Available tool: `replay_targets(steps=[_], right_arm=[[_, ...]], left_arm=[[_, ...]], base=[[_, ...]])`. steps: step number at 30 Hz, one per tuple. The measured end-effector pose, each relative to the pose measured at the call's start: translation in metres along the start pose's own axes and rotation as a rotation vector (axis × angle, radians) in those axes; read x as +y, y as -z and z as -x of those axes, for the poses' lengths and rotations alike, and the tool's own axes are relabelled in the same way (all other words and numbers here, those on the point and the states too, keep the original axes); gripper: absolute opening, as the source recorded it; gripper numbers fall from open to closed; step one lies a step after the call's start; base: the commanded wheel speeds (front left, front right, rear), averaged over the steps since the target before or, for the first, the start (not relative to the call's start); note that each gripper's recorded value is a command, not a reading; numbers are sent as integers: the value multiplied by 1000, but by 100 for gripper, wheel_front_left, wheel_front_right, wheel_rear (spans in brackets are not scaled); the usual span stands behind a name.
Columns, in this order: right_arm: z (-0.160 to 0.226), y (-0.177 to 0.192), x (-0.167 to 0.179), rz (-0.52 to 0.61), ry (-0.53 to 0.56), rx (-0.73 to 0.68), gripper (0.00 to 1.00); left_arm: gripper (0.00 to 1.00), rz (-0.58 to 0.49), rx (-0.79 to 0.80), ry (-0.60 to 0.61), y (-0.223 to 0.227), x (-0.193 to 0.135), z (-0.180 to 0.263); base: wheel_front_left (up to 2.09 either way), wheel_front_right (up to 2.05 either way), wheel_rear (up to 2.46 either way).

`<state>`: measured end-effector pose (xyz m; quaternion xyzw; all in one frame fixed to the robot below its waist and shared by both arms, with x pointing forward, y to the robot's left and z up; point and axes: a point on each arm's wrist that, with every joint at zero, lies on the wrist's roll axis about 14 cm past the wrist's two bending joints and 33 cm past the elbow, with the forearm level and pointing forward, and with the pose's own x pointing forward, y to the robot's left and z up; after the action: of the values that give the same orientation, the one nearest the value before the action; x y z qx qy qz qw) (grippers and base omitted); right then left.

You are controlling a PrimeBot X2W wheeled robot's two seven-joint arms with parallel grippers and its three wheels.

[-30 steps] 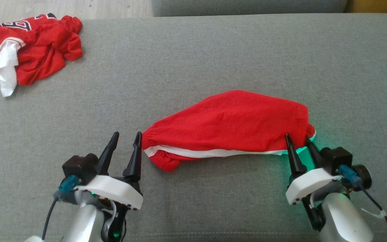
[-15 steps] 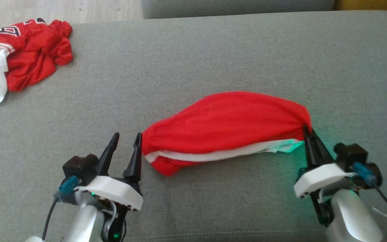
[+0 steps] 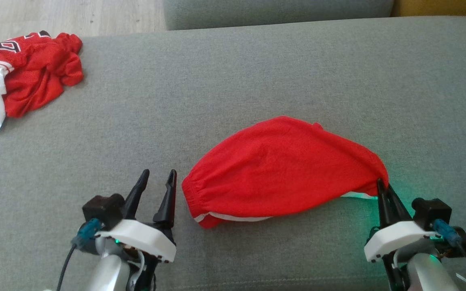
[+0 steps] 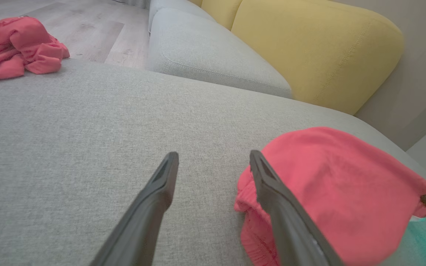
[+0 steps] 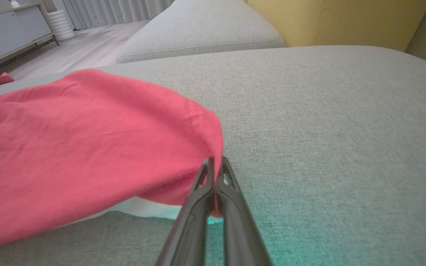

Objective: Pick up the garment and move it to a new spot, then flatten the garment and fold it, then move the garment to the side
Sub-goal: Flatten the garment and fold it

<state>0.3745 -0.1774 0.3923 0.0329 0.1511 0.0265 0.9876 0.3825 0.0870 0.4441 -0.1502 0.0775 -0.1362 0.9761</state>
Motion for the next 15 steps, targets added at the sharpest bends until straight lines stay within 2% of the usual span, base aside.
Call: replay_targets(steps=[1,7,15], right_arm=[[0,0,0,0,0,2,98],[0,-2,0,-2,2,-7,100],[-4,-48,-8,14,22,-150,100]], left_arm=[[100,-1,1,4,0,-1,0],[100,2,-4,4,-1,-2,2],[100,4,-44,9,-14,-4,3]], base=[[0,0,0],[0,0,0],[0,0,0]])
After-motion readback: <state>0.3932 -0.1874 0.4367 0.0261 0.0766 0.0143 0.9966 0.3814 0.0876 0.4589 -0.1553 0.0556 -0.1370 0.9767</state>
